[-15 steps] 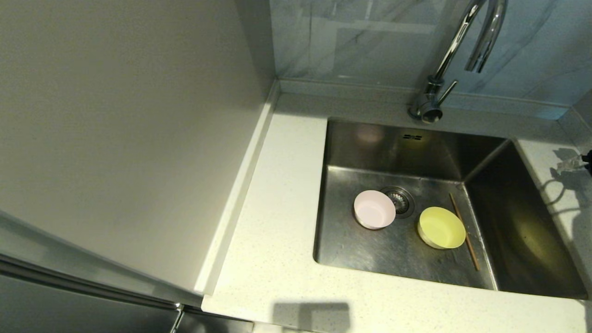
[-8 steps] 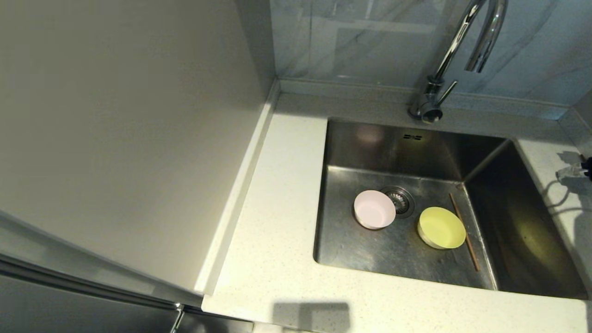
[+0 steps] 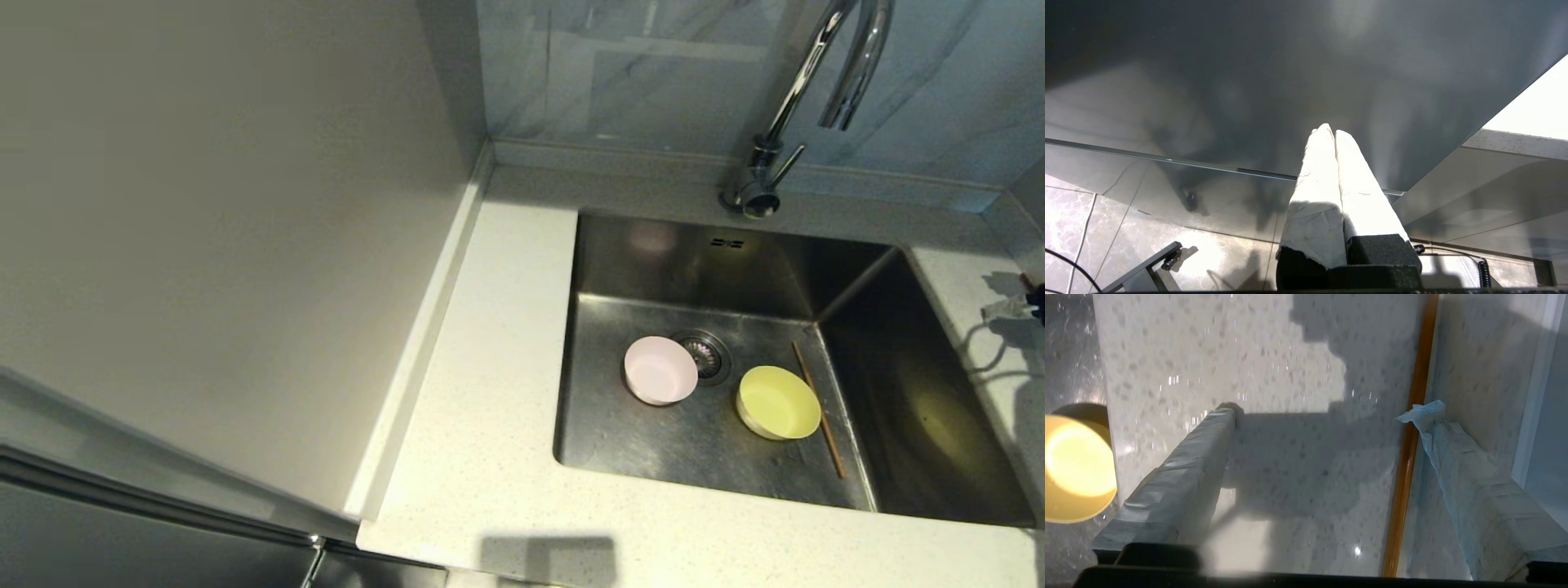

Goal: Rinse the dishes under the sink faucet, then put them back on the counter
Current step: Turn on the faucet

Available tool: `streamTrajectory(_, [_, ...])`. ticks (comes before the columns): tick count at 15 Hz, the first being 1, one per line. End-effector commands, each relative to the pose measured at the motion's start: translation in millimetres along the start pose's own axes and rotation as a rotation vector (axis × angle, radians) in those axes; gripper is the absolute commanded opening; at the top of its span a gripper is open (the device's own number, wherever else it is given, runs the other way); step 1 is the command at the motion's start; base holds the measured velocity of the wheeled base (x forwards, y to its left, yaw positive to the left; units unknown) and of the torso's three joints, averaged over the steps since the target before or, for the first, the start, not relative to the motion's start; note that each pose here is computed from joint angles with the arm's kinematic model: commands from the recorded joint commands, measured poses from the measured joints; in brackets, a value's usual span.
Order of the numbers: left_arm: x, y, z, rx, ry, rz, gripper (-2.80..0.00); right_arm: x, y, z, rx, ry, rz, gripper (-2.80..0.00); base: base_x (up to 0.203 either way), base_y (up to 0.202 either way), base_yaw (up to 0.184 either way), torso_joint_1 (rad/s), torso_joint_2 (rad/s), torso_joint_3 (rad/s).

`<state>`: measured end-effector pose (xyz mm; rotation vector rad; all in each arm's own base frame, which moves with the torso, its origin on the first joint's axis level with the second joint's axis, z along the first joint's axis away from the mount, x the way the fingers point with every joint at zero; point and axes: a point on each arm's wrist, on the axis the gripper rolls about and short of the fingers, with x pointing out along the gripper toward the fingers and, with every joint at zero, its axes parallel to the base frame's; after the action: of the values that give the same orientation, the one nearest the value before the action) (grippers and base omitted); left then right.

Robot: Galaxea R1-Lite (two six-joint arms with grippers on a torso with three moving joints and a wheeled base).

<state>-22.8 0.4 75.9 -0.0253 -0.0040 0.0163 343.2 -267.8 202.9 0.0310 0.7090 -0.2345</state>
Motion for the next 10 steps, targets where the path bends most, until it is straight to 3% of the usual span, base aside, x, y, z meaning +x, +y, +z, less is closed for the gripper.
streamTrajectory(1, [0,0.0,0,-0.001,-0.004,0.000,-2.80,4,3,-7,0.001,0.036,0.020,0.00,0.000,0.000,0.000,0.000,0.00,0.000])
streamTrajectory(6, [0,0.0,0,-0.001,-0.004,0.000,-2.80,6,11,-13,-0.019,0.091,0.060,0.00,0.000,0.000,0.000,0.000,0.00,0.000])
streamTrajectory(10, [0,0.0,0,-0.001,-0.004,0.000,-2.80,9,15,-20,-0.067,0.137,0.141,0.00,0.000,0.000,0.000,0.000,0.00,0.000])
